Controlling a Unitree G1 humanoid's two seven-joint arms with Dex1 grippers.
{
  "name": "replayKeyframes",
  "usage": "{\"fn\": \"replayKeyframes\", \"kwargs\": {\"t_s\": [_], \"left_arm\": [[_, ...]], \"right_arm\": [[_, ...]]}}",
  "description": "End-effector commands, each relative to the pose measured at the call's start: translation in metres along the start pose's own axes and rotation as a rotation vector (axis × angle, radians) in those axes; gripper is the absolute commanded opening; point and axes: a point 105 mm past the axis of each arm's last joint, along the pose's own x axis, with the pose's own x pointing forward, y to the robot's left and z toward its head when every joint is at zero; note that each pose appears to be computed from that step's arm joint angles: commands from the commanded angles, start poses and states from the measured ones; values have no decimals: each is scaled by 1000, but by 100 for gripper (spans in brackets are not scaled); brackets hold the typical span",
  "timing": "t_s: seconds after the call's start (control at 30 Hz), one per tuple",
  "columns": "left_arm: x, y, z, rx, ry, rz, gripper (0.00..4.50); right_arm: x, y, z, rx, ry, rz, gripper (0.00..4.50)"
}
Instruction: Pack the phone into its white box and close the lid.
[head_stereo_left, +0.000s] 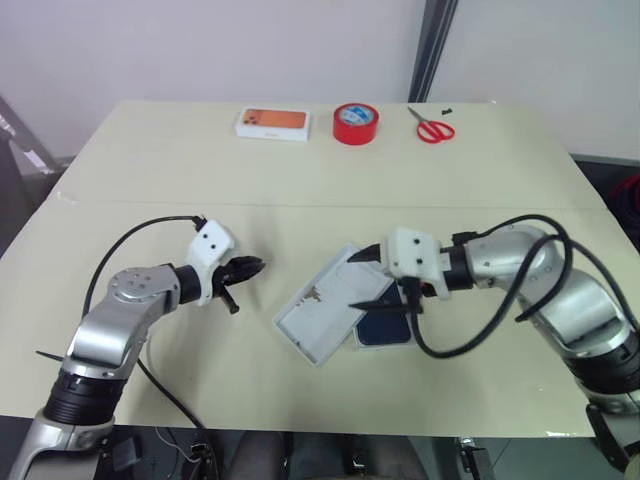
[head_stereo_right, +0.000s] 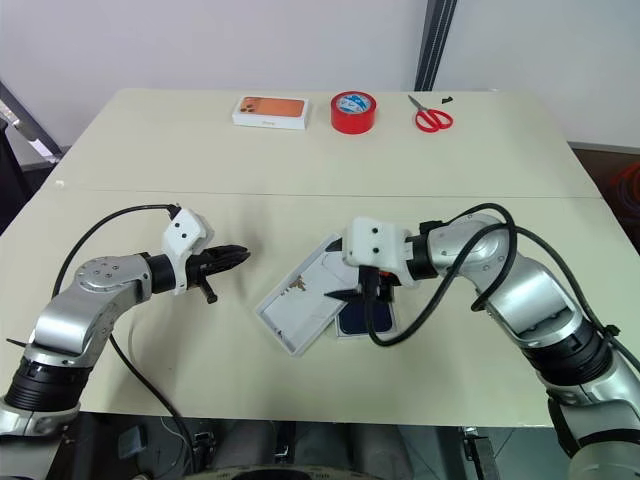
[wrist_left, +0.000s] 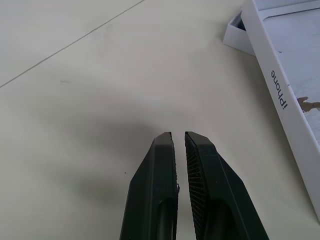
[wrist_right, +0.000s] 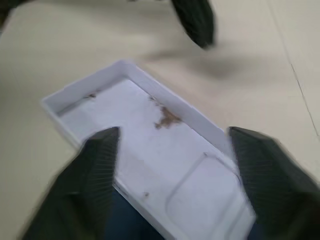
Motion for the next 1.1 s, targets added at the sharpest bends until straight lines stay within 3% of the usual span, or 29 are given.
{"fn": "replayKeyframes", "kwargs": {"t_s": [0.03,0.07,0.43,0.53,0.63,1.0,1.1], "left_arm": [[-2,-2,9,22,-28,-10,44],[-1,-2,9,22,-28,-11,44],[0,-5,8,31,-22,-25,44],[1,-6,7,31,-18,-28,44],[2,-7,7,32,-17,-30,44],[7,-19,2,43,12,-81,44],[9,-23,3,42,8,-94,44]], "right_arm": [[-8,-7,5,27,5,-65,162],[-10,-5,3,28,17,-63,112],[-22,6,-15,10,107,-44,112],[-27,10,-18,13,125,-9,192],[-30,6,-30,41,185,-34,339],[-27,0,-51,71,292,-72,339],[-25,-3,-54,70,310,-83,247]]}}
